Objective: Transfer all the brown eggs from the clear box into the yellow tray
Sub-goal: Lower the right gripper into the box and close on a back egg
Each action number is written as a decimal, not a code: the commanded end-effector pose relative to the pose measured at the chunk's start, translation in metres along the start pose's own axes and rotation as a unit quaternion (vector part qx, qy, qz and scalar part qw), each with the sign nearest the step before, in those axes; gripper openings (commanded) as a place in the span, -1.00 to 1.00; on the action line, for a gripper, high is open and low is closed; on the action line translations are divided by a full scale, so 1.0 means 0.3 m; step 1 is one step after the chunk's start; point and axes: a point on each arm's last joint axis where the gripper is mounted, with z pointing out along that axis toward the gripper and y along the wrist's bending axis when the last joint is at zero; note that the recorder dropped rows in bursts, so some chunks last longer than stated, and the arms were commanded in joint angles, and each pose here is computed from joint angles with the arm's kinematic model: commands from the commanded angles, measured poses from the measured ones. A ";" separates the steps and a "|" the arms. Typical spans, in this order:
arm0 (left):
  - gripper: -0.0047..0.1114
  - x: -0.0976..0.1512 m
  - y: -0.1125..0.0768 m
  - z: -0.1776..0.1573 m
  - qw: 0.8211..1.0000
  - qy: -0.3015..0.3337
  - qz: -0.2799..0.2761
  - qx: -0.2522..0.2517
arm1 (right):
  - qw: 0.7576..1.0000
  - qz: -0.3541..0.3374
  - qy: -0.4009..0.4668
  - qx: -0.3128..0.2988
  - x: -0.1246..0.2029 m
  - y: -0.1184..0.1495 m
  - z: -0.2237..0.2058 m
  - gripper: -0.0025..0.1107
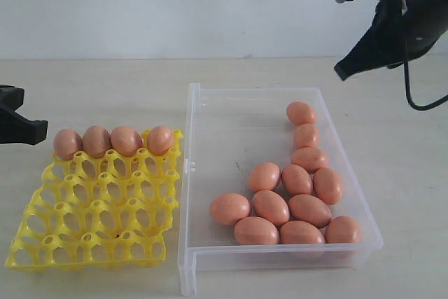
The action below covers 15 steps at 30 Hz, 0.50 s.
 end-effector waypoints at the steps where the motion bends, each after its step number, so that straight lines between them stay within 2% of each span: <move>1: -0.85 0.006 -0.002 -0.002 1.000 0.005 -0.006 0.004 | 0.989 0.008 -0.009 -0.147 -0.018 0.082 -0.024 -0.96; 2: -0.85 0.007 -0.002 -0.002 1.000 0.005 -0.006 0.005 | 0.986 0.004 -0.007 -0.168 -0.018 0.096 -0.020 -0.96; 3: -0.85 0.007 -0.004 -0.002 1.000 0.007 -0.006 0.008 | 0.977 -0.026 -0.004 -0.213 -0.014 0.128 -0.012 -0.88; 4: -0.85 0.008 -0.005 -0.002 1.000 0.008 -0.006 0.009 | 0.973 -0.037 0.001 -0.229 -0.010 0.140 -0.003 -0.82; 5: -0.85 0.009 -0.007 -0.002 1.000 0.009 -0.006 0.012 | 0.968 -0.033 0.007 -0.248 -0.007 0.156 0.009 -0.57; 6: -0.85 0.009 -0.007 -0.002 1.000 0.009 -0.006 0.012 | 0.966 -0.016 0.011 -0.258 -0.007 0.165 0.018 -0.42; 7: -0.85 0.009 -0.007 -0.002 1.000 0.009 -0.006 0.012 | 0.963 0.016 0.022 -0.270 -0.007 0.179 0.037 -0.18; 8: -0.85 0.009 -0.007 -0.002 1.000 0.009 -0.006 0.012 | 0.962 0.021 0.027 -0.271 -0.005 0.185 0.051 -0.09; 10: -0.85 0.010 -0.009 -0.002 1.000 0.011 -0.006 0.017 | 0.962 0.012 0.042 -0.269 0.006 0.196 0.090 -0.08; 12: -0.85 0.012 -0.012 -0.002 1.000 0.014 -0.006 0.022 | 0.961 -0.070 0.041 -0.264 0.021 0.205 0.135 -0.08; 15: -0.85 0.012 -0.012 -0.002 1.000 0.014 -0.006 0.022 | 0.952 -0.155 0.016 -0.263 0.023 0.211 0.156 -0.08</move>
